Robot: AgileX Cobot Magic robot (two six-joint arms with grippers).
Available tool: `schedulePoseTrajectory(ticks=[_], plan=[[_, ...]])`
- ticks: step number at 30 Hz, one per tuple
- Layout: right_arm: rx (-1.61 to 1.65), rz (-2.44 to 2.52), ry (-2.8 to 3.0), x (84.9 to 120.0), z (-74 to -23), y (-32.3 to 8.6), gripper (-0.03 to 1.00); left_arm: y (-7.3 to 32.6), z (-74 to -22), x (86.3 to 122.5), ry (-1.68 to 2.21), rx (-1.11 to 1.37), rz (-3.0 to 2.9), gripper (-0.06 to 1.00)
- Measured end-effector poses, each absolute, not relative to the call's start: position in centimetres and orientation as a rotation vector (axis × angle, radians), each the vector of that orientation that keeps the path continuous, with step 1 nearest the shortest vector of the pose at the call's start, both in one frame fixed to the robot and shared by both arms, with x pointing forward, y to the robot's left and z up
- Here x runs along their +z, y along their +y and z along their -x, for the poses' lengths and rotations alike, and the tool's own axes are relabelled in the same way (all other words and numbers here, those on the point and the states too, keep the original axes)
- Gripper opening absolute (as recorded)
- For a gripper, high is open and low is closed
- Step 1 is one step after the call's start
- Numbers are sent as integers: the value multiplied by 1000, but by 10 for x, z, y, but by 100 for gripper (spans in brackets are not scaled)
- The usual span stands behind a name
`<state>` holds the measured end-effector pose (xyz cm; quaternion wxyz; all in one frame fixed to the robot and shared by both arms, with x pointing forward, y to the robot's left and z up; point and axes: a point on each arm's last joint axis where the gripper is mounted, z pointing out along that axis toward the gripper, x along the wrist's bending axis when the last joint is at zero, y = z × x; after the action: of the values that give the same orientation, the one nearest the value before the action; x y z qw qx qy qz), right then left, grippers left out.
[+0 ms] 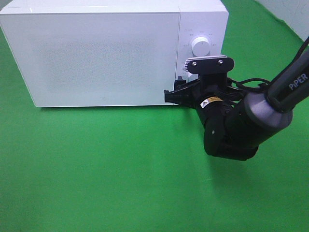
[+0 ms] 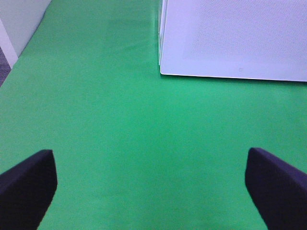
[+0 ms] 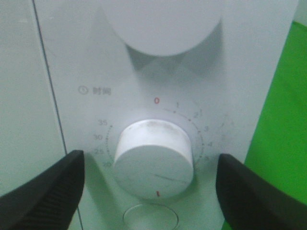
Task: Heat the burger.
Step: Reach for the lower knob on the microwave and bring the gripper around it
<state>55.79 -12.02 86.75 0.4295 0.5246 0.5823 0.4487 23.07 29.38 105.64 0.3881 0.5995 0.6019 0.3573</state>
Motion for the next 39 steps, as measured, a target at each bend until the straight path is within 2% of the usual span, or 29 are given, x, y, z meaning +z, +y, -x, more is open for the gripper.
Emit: schedulePoseTrajectory(ticks=[14, 18, 19, 21, 22, 32, 39], plan=[[1146, -1302, 1417, 877, -559, -120, 71, 294, -231, 1056, 1531, 909, -1525, 99], [1143, -1309, 1414, 877, -559, -121, 63, 294, -231, 1056, 1531, 909, -1525, 99], [1141, -1311, 1415, 876, -559, -121, 56, 294, -231, 1056, 1531, 909, -1525, 99], [1140, -1311, 1415, 875, -559, -121, 52, 294, -231, 1056, 1531, 909, -1525, 99], [1144, -1300, 1419, 875, -559, -120, 42, 294, -231, 1056, 1531, 909, -1525, 99], [1161, -1311, 1410, 875, -559, -120, 42, 294, -231, 1056, 1531, 909, -1525, 99], [1351, -1514, 1284, 875, -559, -119, 42, 294, -231, 1056, 1531, 909, -1525, 99]])
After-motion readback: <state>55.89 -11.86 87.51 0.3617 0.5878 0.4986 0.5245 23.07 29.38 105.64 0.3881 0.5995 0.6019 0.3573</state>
